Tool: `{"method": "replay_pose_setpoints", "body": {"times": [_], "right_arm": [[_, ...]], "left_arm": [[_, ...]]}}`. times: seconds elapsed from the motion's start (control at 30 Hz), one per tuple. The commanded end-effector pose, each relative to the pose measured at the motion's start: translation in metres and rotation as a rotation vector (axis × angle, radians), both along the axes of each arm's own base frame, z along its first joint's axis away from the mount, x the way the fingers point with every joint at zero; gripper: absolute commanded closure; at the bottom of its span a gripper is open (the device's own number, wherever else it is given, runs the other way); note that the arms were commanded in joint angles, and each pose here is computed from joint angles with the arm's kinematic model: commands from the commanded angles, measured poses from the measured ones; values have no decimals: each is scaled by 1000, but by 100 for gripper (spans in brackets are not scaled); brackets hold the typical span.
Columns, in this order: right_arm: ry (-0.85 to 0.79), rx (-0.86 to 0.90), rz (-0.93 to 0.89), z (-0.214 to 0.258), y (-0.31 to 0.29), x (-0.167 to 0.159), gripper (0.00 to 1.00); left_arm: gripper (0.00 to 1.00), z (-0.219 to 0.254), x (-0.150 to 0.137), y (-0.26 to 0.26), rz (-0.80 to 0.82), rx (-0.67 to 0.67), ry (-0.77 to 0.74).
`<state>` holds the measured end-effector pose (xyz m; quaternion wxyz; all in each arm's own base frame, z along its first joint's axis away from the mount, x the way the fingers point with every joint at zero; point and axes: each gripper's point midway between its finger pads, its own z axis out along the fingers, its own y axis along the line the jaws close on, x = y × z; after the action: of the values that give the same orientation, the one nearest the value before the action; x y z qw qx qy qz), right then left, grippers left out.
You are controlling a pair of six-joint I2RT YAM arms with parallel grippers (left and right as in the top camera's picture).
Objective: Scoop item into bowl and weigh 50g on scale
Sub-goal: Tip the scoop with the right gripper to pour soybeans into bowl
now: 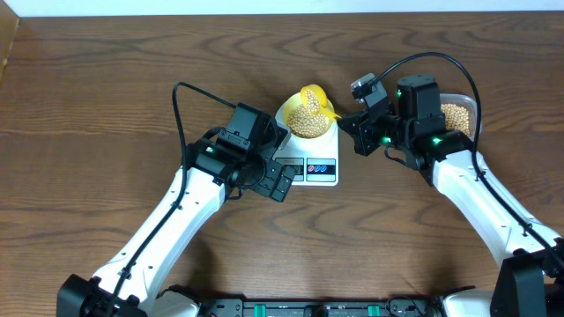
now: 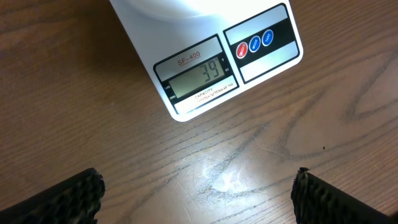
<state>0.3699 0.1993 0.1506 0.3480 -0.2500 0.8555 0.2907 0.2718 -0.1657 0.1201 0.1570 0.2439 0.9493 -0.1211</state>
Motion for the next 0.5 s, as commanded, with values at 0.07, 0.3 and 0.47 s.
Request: {"method": "replay_pose_setpoints", "body": {"times": [0.07,0.3,0.47], "right_arm": [[-11,-10,17,0,2,0,99],[-131,-126,100,-4,2,2,99],[-222,-277,124,-11,2,5,99]], "left_arm": [[2,-6,-1,2,-9,18,6],[2,-6,-1,2,-9,18,6],[2,-6,-1,2,-9,18,6]]}}
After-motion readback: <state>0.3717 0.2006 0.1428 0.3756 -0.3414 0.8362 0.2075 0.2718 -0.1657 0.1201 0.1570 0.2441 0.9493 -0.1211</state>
